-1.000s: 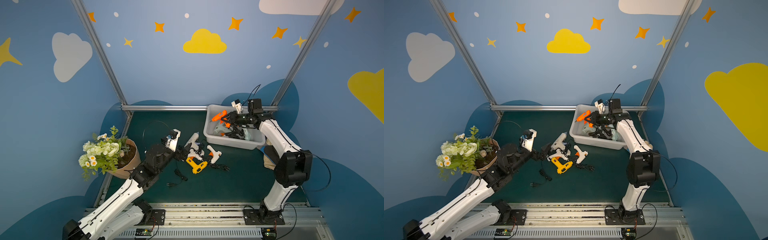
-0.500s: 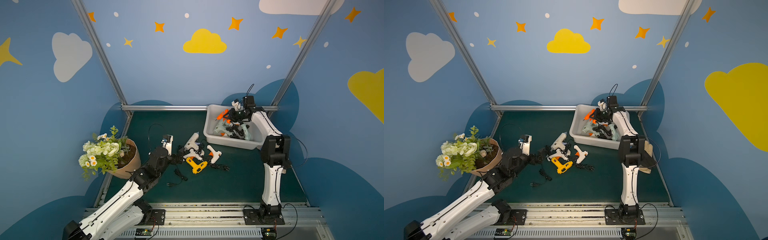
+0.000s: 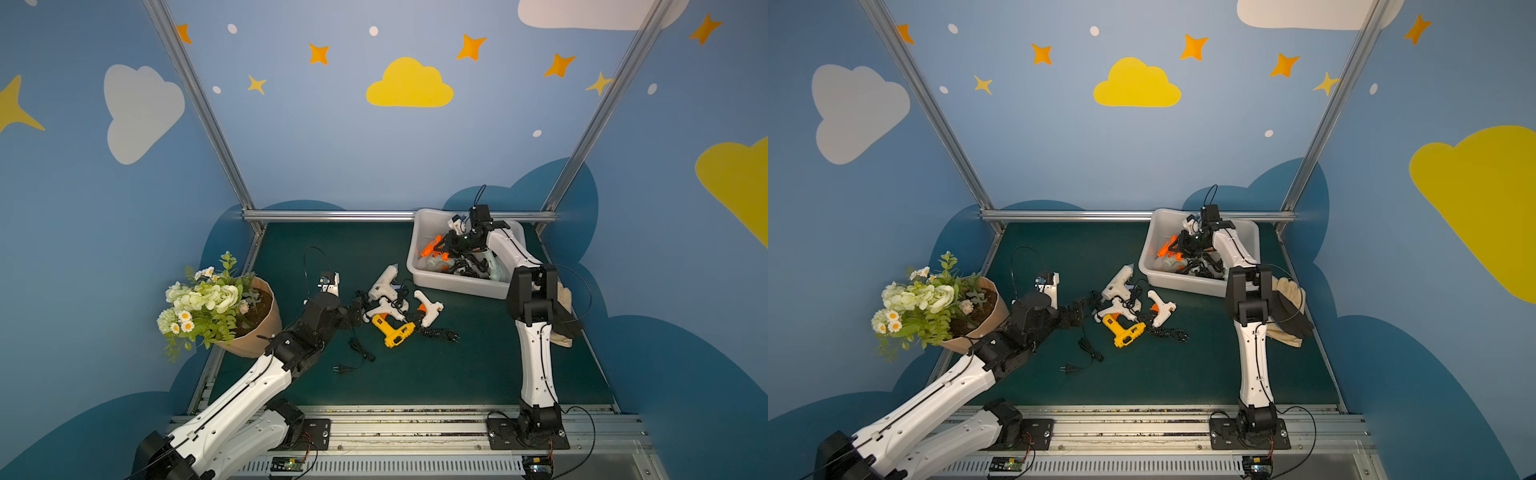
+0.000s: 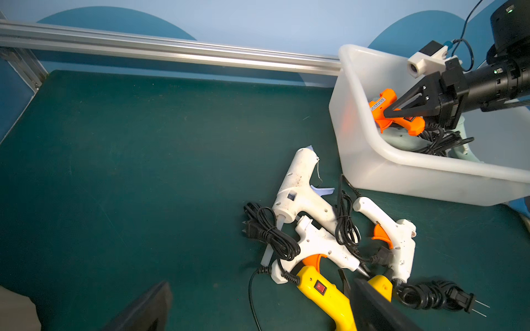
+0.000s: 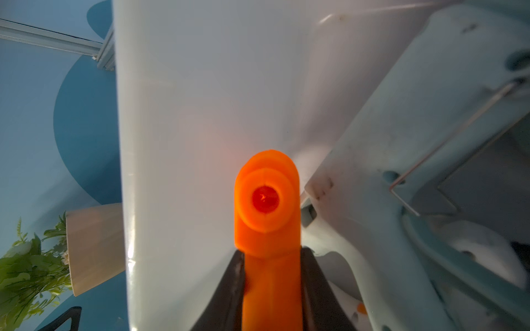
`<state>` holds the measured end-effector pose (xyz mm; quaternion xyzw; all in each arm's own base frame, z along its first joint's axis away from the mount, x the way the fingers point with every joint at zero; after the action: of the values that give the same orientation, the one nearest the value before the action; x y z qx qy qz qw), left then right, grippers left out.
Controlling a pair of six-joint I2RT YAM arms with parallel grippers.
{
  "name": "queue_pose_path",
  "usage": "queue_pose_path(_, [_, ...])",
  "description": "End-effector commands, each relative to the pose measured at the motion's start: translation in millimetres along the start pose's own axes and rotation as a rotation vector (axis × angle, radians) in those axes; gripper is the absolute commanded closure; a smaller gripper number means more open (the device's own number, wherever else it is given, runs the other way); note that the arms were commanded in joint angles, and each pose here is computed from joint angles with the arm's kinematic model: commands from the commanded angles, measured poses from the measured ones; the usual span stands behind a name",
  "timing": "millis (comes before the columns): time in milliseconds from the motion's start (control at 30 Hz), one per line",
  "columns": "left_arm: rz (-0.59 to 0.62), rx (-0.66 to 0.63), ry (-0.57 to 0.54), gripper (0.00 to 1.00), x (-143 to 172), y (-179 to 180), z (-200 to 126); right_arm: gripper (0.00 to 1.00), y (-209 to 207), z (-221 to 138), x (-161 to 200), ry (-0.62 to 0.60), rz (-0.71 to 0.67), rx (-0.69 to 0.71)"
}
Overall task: Put the hot melt glue gun into the storage box
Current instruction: Place the hot melt adhesive gun in the storage box.
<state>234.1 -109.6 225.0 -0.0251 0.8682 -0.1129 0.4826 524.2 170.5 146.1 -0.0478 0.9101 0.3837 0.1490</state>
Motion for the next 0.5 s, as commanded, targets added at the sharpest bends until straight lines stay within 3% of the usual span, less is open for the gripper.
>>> queue_pose_path(0, [-0.017, -0.017, 0.034, 0.0, 6, 4, 2, 0.88, -4, 0, 1, 0.013, 0.0, 0.06])
queue_pose_path(100, [-0.024, -0.018, 0.055, 0.0, 11, 6, 4, 0.74, -10, -6, 2, 0.008, 0.015, 0.111])
queue_pose_path(467, [-0.054, -0.026, 0.075, 0.0, 20, 13, 6, 0.4, 11, -51, -2, -0.055, -0.048, 0.236])
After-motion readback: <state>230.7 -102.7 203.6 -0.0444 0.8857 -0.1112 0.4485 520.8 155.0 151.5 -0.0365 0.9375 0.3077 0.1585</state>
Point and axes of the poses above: each gripper's point midway between its finger pads, its own z axis out along the fingers, its own y axis along the line the jaws close on, x = y × z, the point moved 7 cm from there along -z, back along the fingers, and after that the axes turned 4 degrees about -z, right-handed, at the moved point
